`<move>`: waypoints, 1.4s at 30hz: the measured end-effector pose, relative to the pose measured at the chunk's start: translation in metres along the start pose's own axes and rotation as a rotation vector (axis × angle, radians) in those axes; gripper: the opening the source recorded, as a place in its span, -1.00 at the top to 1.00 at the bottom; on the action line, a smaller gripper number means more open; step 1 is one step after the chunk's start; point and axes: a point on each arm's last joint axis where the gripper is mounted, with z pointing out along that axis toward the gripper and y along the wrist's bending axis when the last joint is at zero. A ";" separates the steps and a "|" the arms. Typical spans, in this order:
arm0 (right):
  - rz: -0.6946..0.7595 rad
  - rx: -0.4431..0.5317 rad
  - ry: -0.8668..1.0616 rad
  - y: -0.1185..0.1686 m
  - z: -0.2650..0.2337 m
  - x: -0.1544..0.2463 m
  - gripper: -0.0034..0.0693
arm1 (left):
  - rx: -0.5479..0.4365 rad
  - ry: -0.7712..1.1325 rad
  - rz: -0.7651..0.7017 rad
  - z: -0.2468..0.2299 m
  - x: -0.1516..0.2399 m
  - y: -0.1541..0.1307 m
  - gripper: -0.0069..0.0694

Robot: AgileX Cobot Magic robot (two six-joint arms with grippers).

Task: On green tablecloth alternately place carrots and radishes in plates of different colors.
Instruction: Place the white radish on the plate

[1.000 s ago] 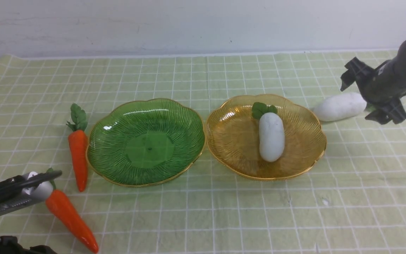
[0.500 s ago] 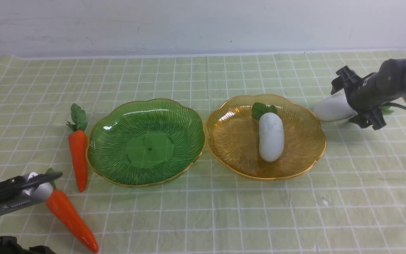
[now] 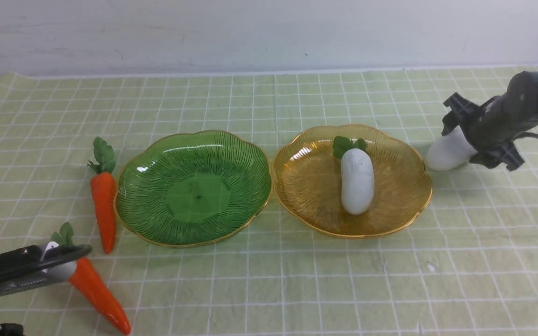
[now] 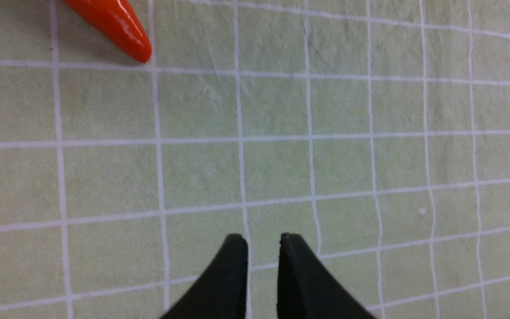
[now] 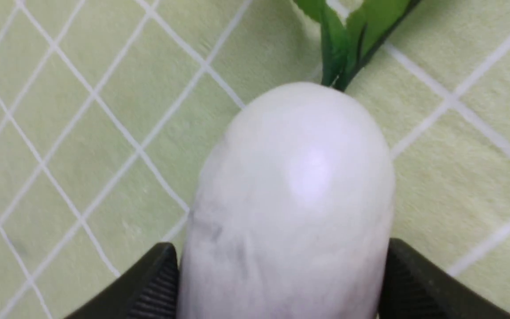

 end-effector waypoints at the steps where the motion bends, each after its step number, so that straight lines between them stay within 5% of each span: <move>1: -0.043 0.000 -0.003 0.002 -0.011 -0.004 -0.51 | -0.003 0.000 0.003 0.000 0.000 0.000 0.58; 11: -0.535 -0.123 0.006 0.053 -0.128 0.014 -0.51 | -0.007 0.020 0.007 0.000 0.002 0.001 0.58; 17: -0.739 -0.145 0.092 0.084 -0.120 0.064 -0.51 | -0.007 0.020 0.007 0.000 0.002 0.001 0.58; 27: -0.815 -0.086 0.167 0.084 -0.083 0.088 -0.51 | -0.011 -0.011 0.008 0.000 -0.001 0.001 0.49; 35: -0.874 -0.025 0.322 0.077 -0.098 0.093 -0.90 | -0.032 -0.048 -0.002 0.000 -0.004 0.003 -0.03; 39: -0.959 -0.019 0.370 0.080 -0.119 0.088 -0.84 | -0.039 -0.085 -0.025 -0.003 -0.009 0.002 -0.22; 42: -1.012 -0.064 0.310 0.088 -0.146 0.078 -0.61 | -0.084 -0.138 -0.049 -0.008 -0.019 0.004 -0.32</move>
